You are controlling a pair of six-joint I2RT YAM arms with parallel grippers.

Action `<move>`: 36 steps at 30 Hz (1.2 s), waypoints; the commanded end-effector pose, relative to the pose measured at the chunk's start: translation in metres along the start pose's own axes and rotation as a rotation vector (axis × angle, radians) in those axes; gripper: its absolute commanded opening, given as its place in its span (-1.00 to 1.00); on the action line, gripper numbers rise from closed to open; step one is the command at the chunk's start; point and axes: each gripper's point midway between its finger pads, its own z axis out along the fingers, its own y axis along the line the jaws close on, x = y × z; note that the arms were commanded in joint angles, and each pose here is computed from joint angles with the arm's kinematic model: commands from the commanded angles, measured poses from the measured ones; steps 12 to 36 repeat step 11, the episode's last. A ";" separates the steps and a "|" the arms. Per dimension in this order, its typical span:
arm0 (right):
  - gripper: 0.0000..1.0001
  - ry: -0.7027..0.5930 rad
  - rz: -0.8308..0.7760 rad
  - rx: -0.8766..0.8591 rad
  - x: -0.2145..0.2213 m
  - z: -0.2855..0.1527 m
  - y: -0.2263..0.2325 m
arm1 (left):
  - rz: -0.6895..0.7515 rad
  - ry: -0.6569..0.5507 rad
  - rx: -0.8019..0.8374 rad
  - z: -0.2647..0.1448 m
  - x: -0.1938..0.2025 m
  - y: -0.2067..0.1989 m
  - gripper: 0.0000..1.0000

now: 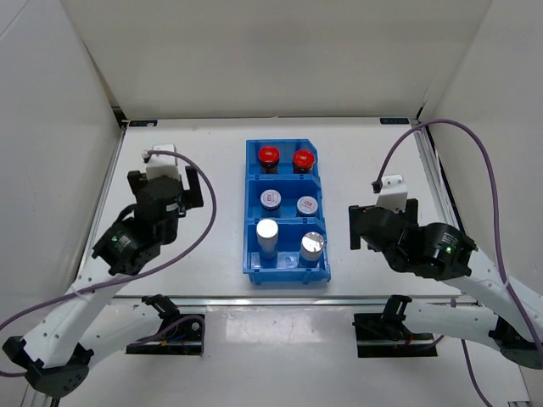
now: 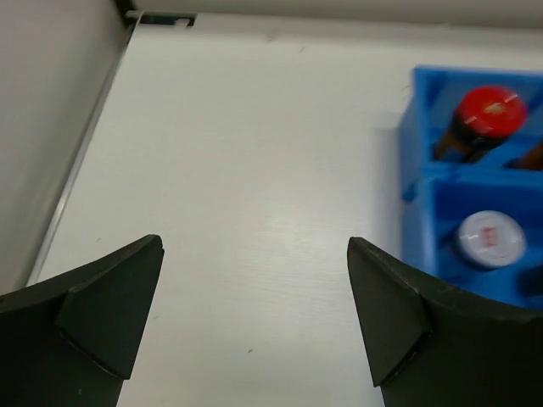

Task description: Organize the condiment bottles

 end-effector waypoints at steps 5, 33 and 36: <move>1.00 -0.057 -0.040 0.123 -0.015 -0.004 -0.025 | -0.005 -0.066 -0.191 0.000 0.047 0.054 1.00; 1.00 -0.075 -0.032 0.148 -0.015 -0.006 -0.034 | -0.062 -0.119 -0.276 -0.011 0.042 0.077 1.00; 1.00 -0.075 -0.032 0.148 -0.015 -0.006 -0.034 | -0.062 -0.119 -0.276 -0.011 0.042 0.077 1.00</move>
